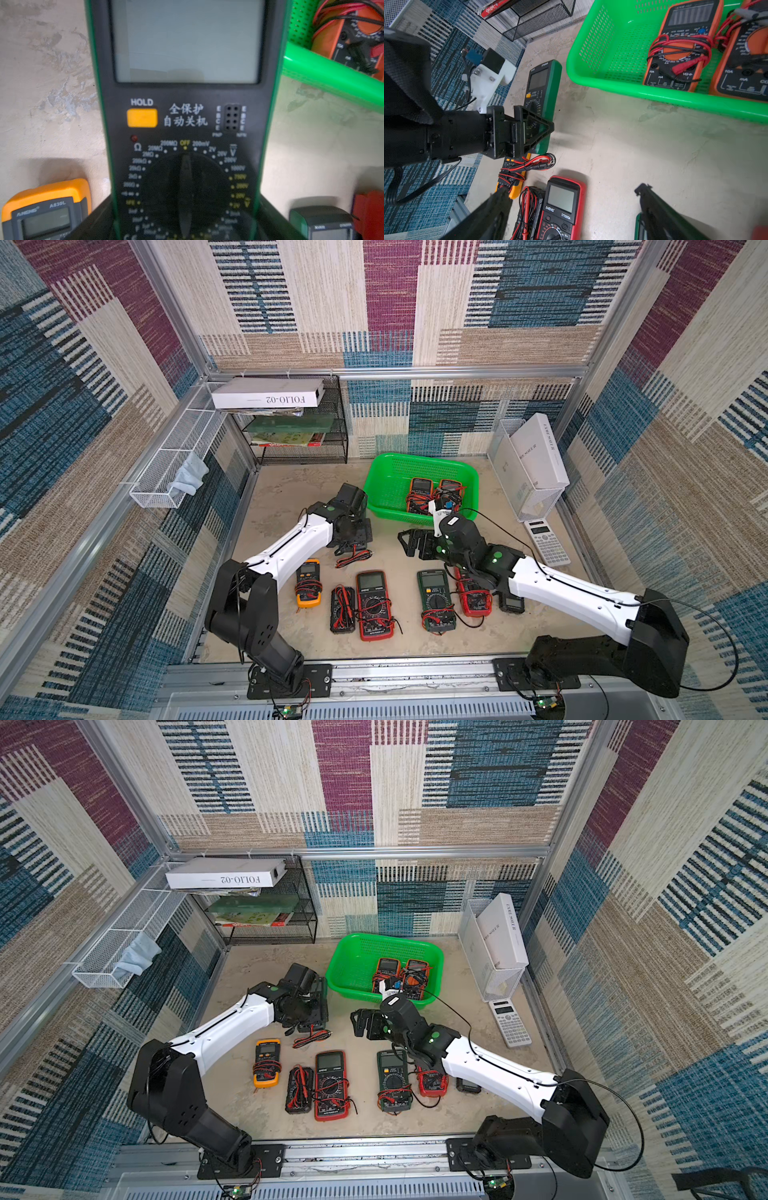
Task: Put the multimeter into the basket
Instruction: Pick up the multimeter from the center of the board, then place the multimeter in the basket.
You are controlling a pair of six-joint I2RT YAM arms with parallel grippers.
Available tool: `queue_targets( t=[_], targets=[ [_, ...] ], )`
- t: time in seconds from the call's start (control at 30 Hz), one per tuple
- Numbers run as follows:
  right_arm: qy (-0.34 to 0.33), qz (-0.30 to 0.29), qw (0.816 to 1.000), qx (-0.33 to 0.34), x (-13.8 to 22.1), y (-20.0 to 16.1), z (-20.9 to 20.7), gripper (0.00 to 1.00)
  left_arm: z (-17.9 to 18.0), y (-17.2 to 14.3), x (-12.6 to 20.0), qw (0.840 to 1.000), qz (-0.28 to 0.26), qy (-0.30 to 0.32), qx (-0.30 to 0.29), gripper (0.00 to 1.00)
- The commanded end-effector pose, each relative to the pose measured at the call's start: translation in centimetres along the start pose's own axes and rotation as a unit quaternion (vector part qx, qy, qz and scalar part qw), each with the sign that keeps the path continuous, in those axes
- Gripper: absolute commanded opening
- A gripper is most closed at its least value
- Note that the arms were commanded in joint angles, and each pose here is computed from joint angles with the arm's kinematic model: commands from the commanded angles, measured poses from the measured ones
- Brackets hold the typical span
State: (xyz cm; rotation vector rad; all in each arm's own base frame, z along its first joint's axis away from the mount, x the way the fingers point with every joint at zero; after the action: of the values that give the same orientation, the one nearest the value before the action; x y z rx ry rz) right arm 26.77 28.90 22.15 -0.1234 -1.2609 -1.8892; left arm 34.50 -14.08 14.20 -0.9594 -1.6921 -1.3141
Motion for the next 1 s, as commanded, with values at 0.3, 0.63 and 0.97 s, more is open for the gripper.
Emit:
queue_targets(
  t=[0.3,0.63,0.97],
  targets=[
    [0.024,-0.003,1.0,-0.004,0.4,1.3,0.1,1.0,-3.2,3.8,4.3,0.996,-0.044,-0.056,-0.047,0.0],
    [0.019,-0.005,1.0,-0.013,0.6,1.5,-1.0,1.0,-7.5,7.7,5.6,0.99,-0.074,-0.093,-0.08,0.0],
    [-0.002,-0.011,1.0,-0.027,1.2,1.8,-3.4,0.99,-11.1,10.8,4.3,0.983,-0.096,-0.098,-0.12,0.0]
  ],
)
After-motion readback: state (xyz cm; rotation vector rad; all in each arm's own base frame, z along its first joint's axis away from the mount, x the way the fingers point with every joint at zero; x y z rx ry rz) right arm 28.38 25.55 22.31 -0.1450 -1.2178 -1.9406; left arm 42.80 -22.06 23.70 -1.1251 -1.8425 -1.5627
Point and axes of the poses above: each gripper's point midway between its finger pads, its own x axis back along the fingers, its own z axis along the line the jaws close on, y = z × x, the point moved 2 cm from there along x, back along the fingers, and after that the axes turned 3 degrees about x, right-handed, at the moved point
